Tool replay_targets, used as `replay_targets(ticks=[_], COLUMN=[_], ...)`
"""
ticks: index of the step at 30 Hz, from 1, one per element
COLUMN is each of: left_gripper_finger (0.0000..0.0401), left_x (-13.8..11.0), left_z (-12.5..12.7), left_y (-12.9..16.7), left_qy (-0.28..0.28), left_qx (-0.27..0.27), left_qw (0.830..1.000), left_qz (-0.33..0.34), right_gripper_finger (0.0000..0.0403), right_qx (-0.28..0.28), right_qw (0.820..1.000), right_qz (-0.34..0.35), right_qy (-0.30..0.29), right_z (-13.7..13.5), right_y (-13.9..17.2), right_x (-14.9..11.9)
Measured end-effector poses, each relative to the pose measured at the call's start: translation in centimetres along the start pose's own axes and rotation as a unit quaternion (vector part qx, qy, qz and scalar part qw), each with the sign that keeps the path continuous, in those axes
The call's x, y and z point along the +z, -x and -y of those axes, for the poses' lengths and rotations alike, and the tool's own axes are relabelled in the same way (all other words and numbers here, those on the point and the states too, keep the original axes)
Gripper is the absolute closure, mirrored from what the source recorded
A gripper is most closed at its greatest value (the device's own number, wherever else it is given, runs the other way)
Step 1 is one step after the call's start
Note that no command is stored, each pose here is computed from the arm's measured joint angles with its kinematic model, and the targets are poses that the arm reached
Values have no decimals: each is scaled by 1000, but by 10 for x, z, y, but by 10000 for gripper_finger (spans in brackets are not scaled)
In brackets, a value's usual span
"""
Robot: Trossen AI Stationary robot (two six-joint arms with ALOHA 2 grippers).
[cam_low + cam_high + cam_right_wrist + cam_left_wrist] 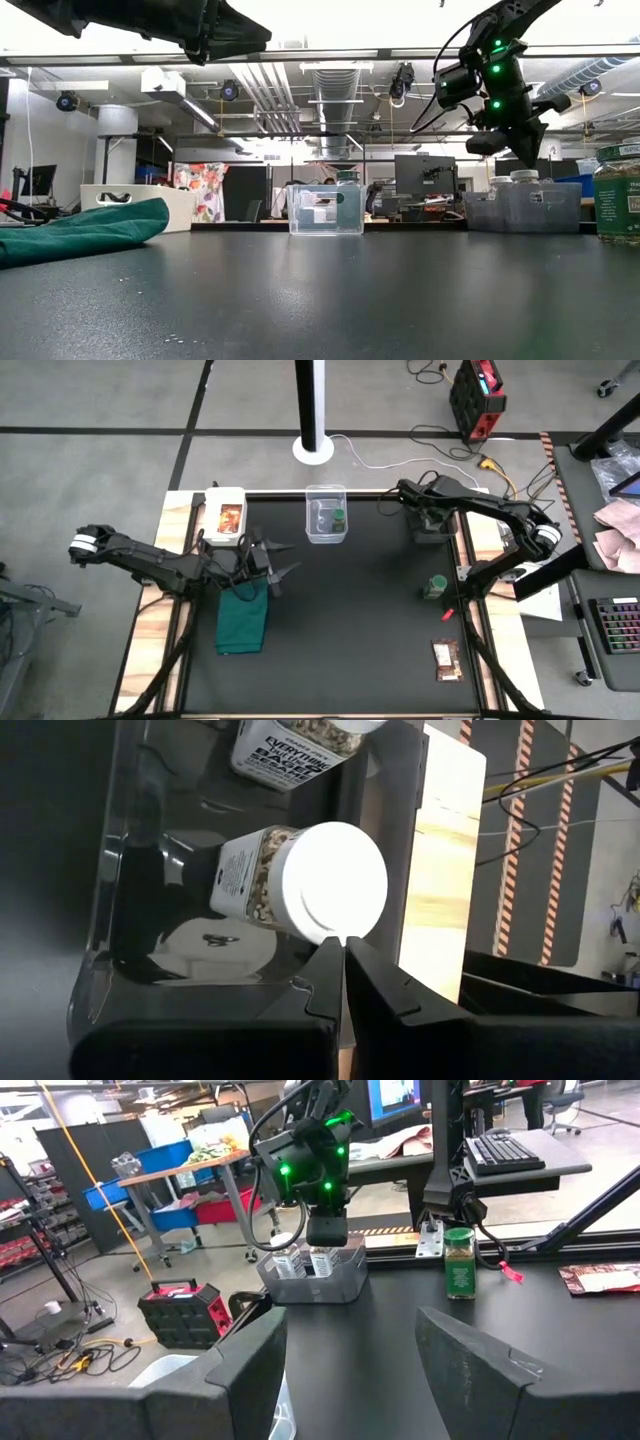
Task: Sort spices by type
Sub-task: Put the white seasoning bottle into the black bin, then put the green seasoning bottle into the transparent bin
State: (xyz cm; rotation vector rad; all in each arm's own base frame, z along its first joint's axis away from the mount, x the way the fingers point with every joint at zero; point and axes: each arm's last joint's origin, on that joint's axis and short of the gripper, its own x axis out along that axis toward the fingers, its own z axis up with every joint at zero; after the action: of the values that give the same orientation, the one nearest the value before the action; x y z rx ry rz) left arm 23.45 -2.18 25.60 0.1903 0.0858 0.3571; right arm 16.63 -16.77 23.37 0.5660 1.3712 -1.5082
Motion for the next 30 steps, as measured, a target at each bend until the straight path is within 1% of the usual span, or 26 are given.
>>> replay_targets(ticks=[8,10,12,13,16,19,21,26,28,30], left_gripper_finger=[195,195,195,195,195,195,195,195,195,195], left_x=[0,-1,-2,-3,-5,-5,-5,-5,-5,-5], left_z=[0,0,0,0,1,1,1,1,1,1], left_y=[0,0,0,0,0,0,0,0,0,0], left_qy=[1,2,6,8,9,14,14,14,14,14], left_qx=[0,-1,-2,-2,-4,-4,-4,-4,-4,-4], left_qw=[1000,1000,1000,1000,1000,1000,1000,1000,1000,1000], left_qz=[-2,-5,-12,-15,-24,-24,-24,-24,-24,-24], right_gripper_finger=[394,394,394,394,394,394,394,394,394,394], right_qx=[-13,-20,-11,1,59,126,169,239,270,306], right_qw=[1000,999,999,998,990,975,964,944,937,931], right_qz=[11,26,49,64,129,178,196,206,190,155], right_qy=[1,4,9,10,8,43,66,95,111,127], right_z=[1,1,1,1,0,-3,-7,-21,-27,-32], right_y=[0,2,11,18,40,65,78,101,107,111], right_x=[0,0,-5,-7,-16,-32,-46,-84,-99,-112])
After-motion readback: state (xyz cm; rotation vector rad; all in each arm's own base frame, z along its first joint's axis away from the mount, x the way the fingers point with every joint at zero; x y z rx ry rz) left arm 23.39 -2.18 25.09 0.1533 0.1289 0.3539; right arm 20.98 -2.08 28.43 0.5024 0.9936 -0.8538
